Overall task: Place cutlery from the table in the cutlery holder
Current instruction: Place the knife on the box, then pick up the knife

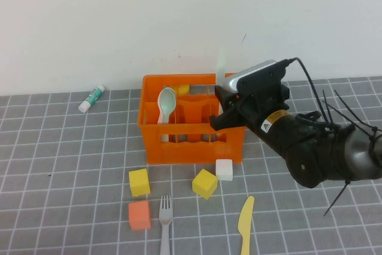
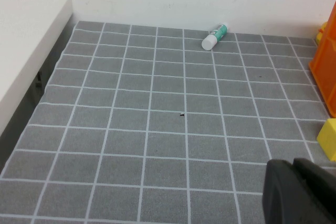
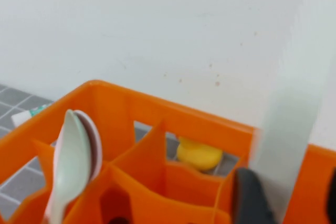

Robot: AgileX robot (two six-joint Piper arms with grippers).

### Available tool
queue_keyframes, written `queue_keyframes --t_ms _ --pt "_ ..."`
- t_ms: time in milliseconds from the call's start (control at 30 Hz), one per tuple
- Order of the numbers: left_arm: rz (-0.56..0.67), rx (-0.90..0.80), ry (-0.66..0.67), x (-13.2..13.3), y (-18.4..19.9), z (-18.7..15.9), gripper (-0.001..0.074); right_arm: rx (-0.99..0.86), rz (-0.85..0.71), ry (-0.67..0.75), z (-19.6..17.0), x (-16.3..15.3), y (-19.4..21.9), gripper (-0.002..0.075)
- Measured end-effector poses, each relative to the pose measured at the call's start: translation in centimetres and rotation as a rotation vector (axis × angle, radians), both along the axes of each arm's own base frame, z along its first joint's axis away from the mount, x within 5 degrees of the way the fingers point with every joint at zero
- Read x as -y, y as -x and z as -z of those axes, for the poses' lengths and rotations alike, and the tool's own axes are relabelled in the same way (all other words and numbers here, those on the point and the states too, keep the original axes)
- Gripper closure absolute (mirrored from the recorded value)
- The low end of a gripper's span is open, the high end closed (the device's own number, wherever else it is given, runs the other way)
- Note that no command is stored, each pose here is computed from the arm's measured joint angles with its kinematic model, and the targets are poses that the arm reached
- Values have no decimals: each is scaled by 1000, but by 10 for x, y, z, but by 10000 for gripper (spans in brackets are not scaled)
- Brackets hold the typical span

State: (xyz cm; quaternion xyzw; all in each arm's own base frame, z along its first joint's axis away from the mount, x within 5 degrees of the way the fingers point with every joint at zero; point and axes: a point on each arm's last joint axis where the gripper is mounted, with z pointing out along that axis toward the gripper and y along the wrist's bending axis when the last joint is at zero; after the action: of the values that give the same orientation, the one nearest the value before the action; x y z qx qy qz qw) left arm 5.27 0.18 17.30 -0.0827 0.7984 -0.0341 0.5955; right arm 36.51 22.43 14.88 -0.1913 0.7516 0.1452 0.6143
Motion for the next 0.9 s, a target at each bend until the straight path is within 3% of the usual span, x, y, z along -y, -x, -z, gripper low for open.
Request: queue_keyframes --t_ms 67,133,467,633,900 --pt "0 0 0 0 0 0 736 -18 -3 0 -3 1 1 360" --pt "0 0 0 0 0 0 736 -45 -19 17 -12 1 4 328" --pt "-1 0 3 0 0 0 736 -177 -77 105 -99 18 39 353" --pt "-1 0 5 0 0 0 736 -409 -91 202 -111 30 68 359" --pt "-1 0 5 0 0 0 736 -960 28 315 -83 36 102 359"
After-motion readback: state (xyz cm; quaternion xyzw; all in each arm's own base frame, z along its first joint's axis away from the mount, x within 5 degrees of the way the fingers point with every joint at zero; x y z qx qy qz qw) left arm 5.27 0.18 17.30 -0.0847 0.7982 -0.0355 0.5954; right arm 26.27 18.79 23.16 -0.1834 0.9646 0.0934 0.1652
